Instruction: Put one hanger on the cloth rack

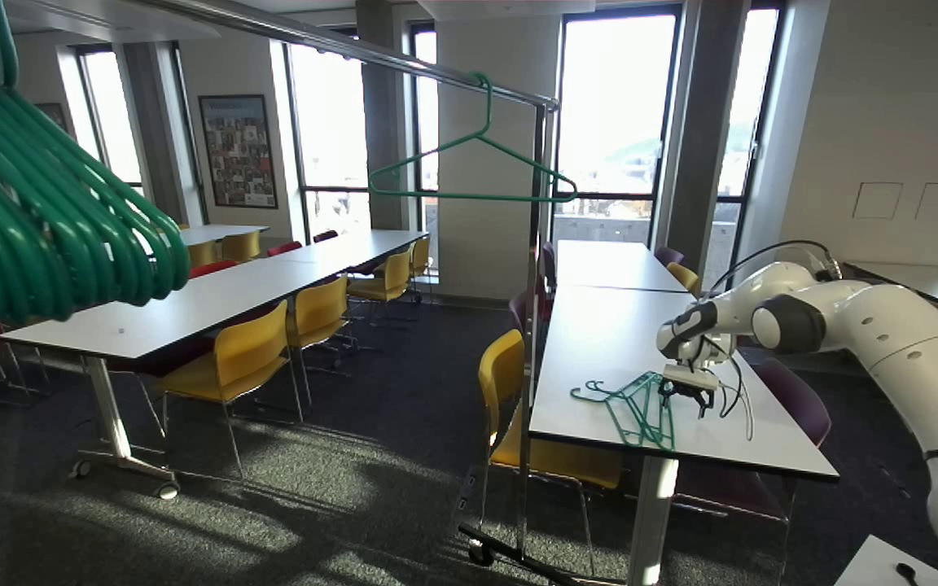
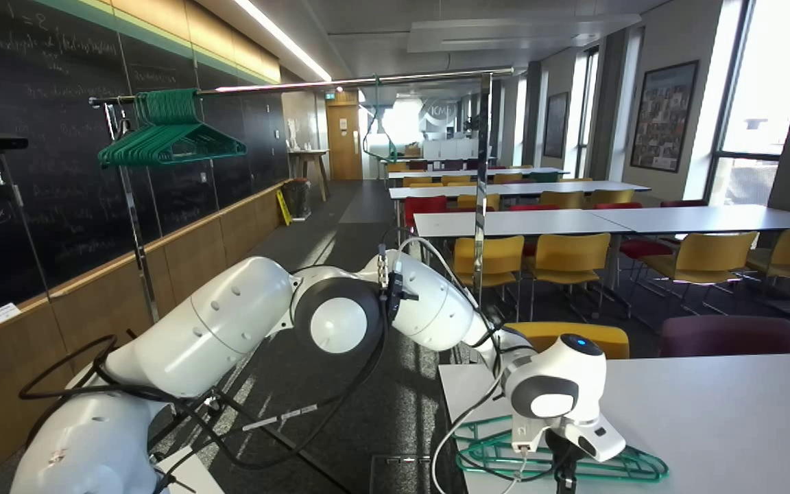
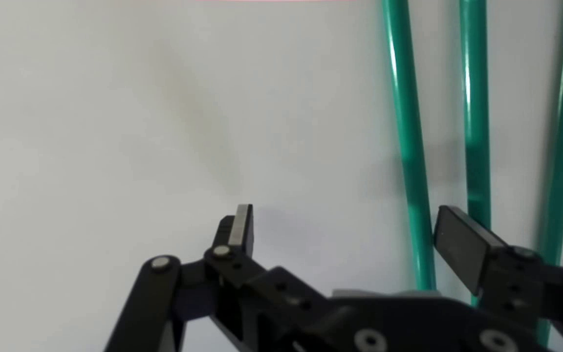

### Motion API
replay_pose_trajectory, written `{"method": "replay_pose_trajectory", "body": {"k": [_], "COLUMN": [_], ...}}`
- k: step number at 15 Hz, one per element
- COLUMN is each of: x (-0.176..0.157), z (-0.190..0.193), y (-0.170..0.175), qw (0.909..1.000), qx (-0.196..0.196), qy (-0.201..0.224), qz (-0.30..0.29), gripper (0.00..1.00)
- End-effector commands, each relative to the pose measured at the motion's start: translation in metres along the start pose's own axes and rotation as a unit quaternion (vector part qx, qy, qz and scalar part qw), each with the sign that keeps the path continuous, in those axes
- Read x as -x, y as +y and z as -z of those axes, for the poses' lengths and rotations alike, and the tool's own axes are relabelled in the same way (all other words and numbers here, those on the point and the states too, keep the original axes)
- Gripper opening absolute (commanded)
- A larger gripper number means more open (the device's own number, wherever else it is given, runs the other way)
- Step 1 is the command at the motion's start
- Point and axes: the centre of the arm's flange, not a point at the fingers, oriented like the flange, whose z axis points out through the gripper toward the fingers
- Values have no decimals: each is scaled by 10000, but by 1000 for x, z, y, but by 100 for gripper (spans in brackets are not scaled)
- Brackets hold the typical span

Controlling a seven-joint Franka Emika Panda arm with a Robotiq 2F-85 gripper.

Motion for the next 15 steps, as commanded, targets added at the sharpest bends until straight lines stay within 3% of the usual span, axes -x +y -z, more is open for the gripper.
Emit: {"method": "replay_pose_trajectory", "body": {"k": [1,6,7,8,15], "x": [9,8,8,8,9], "z": [14,11,11,11,19], "y": [14,16,17,17,16], "qw": [9999,9999,9999,9999,9999], "qx": [-32,11,13,17,-22], "qy": [-144,-139,-141,-161,-101], "qz": [60,54,47,61,52], "gripper": [100,100,84,74,20]}}
